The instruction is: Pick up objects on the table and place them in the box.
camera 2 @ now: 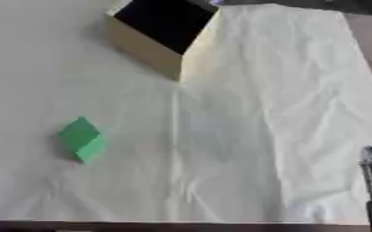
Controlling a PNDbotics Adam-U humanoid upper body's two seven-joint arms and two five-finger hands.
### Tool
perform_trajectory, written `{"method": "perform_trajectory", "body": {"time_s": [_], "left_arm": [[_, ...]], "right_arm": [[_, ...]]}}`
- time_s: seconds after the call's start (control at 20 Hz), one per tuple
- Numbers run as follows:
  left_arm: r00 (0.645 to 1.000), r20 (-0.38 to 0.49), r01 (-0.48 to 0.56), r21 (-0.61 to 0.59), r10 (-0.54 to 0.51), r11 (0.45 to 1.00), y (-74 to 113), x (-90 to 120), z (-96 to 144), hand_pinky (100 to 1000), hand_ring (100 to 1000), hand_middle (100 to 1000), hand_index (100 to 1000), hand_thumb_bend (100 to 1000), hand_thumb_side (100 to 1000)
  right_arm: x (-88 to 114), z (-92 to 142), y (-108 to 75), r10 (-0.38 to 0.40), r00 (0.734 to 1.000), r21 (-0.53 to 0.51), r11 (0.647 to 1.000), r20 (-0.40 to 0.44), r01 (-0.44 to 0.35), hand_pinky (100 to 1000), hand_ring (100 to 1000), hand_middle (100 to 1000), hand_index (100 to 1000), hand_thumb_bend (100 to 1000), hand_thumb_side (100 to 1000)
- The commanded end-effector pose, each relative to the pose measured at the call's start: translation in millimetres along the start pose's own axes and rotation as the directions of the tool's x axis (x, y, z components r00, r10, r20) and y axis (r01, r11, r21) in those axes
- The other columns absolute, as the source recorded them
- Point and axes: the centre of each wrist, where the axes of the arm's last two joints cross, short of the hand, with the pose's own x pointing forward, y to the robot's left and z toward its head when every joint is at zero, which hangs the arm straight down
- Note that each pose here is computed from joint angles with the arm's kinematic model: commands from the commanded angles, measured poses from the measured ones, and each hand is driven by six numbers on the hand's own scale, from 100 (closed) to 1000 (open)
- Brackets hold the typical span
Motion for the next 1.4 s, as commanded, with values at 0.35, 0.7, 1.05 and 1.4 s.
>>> {"method": "perform_trajectory", "body": {"time_s": [0.35, 0.7, 1.05, 1.4], "left_arm": [[0.990, 0.098, 0.125, -0.259, -0.102, 0.958, -6.1, 10.4, -8.6, 581, 630, 765, 846, 344, 588], [0.954, 0.225, 0.292, -0.541, -0.198, 0.789, -13.6, 16.3, -6.5, 640, 684, 781, 861, 358, 600], [0.881, 0.407, 0.471, -0.713, -0.242, 0.520, -10.5, 20.2, -5.8, 685, 732, 794, 883, 402, 580], [0.822, 0.512, 0.570, -0.745, -0.252, 0.347, -17.4, 22.8, -3.1, 777, 819, 833, 901, 643, 456]], "right_arm": [[4.4, -6.7, -2.4, 0.008, 0.999, 0.038, 0.999, 0.031, -0.009, 791, 706, 632, 816, 100, 694], [4.6, -6.6, -1.1, 0.000, 1.000, 0.050, 0.999, 0.030, -0.002, 791, 705, 631, 816, 100, 697], [5.0, -6.7, 1.8, -0.018, 0.999, 0.060, 0.998, 0.028, 0.016, 791, 703, 629, 815, 100, 699], [5.2, -6.6, 3.1, -0.027, 0.999, 0.070, 0.997, 0.024, 0.026, 791, 699, 625, 815, 100, 704]]}}
